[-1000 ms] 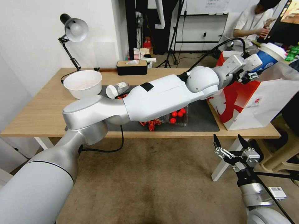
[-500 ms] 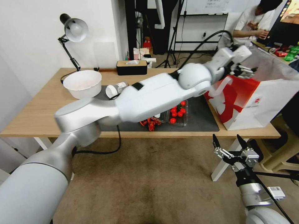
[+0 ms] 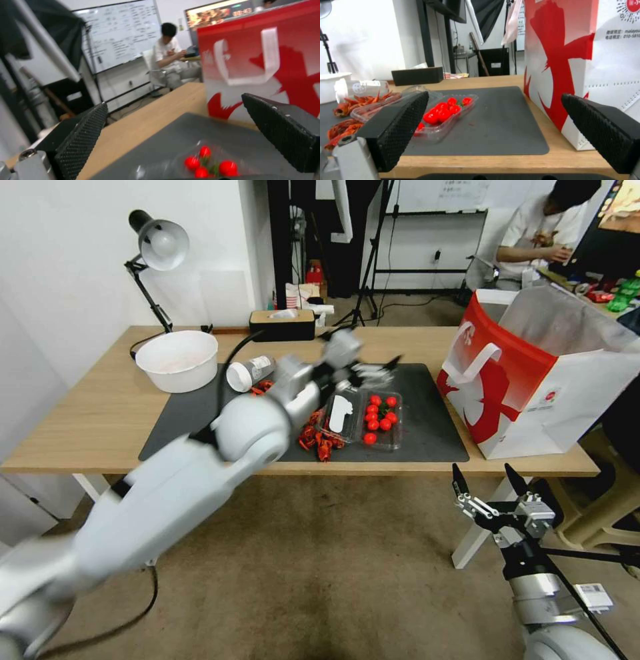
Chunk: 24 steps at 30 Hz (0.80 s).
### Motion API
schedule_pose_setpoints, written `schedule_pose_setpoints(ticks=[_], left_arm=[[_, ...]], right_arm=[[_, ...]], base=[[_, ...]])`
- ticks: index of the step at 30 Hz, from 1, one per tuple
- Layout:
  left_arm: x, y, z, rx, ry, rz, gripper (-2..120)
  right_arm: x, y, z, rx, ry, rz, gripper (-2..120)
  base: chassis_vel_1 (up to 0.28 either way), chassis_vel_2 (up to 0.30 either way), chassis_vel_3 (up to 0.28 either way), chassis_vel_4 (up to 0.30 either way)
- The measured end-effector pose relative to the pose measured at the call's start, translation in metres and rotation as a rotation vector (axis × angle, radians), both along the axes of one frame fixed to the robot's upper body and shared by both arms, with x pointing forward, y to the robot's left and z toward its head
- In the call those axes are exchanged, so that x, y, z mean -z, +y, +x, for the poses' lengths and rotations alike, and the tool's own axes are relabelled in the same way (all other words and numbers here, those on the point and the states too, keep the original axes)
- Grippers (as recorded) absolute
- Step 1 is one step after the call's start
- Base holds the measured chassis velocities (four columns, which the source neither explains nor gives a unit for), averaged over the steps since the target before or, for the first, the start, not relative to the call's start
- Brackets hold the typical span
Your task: Pick up the trash from the table and place it into the takeout bag.
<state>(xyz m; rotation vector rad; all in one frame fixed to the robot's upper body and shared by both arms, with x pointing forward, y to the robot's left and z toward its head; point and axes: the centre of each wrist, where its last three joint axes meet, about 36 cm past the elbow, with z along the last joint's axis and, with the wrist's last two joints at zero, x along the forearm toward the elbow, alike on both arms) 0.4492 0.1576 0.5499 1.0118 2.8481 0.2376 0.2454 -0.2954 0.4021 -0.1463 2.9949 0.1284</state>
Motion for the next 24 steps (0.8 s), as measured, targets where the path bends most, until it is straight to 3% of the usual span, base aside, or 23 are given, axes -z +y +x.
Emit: schedule_pose_setpoints(ticks=[5, 6, 9, 14, 16, 17, 18, 21, 24], left_arm=[[0.019, 0.043, -0.032, -0.122, -0.012, 0.008, 100], [0.019, 0.043, -0.032, -0.122, -0.012, 0.008, 100], [0.043, 0.061, -0.068, -0.235, 0.008, 0.032, 100], [0.07, 0.067, -0.099, -0.306, 0.022, 0.004, 100], [0.093, 0.071, -0.123, -0.38, 0.022, -0.02, 100], [0.105, 0.074, -0.133, -0.436, -0.002, -0.01, 100], [0.105, 0.074, -0.133, -0.436, -0.002, -0.01, 100], [0.126, 0.08, -0.155, -0.55, -0.064, 0.043, 100], [0.13, 0.081, -0.162, -0.58, -0.073, 0.057, 100]], right_arm=[[-0.002, 0.002, 0.001, -0.007, 0.003, -0.01, 100], [-0.002, 0.002, 0.001, -0.007, 0.003, -0.01, 100], [-0.002, 0.003, 0.0, -0.009, 0.009, -0.01, 100], [-0.001, 0.005, -0.001, -0.007, 0.016, -0.004, 100], [0.0, 0.006, -0.002, -0.005, 0.019, -0.001, 100], [0.0, 0.006, -0.003, -0.005, 0.022, 0.001, 100], [0.0, 0.006, -0.003, -0.005, 0.022, 0.001, 100], [0.002, 0.008, -0.003, -0.009, 0.026, 0.006, 100], [0.002, 0.008, -0.003, -0.009, 0.026, 0.006, 100]], base=[[0.0, 0.0, 0.0, 0.0], [0.0, 0.0, 0.0, 0.0], [0.0, 0.0, 0.0, 0.0], [0.0, 0.0, 0.0, 0.0], [0.0, 0.0, 0.0, 0.0], [0.0, 0.0, 0.0, 0.0], [0.0, 0.0, 0.0, 0.0], [0.0, 0.0, 0.0, 0.0], [0.0, 0.0, 0.0, 0.0]])
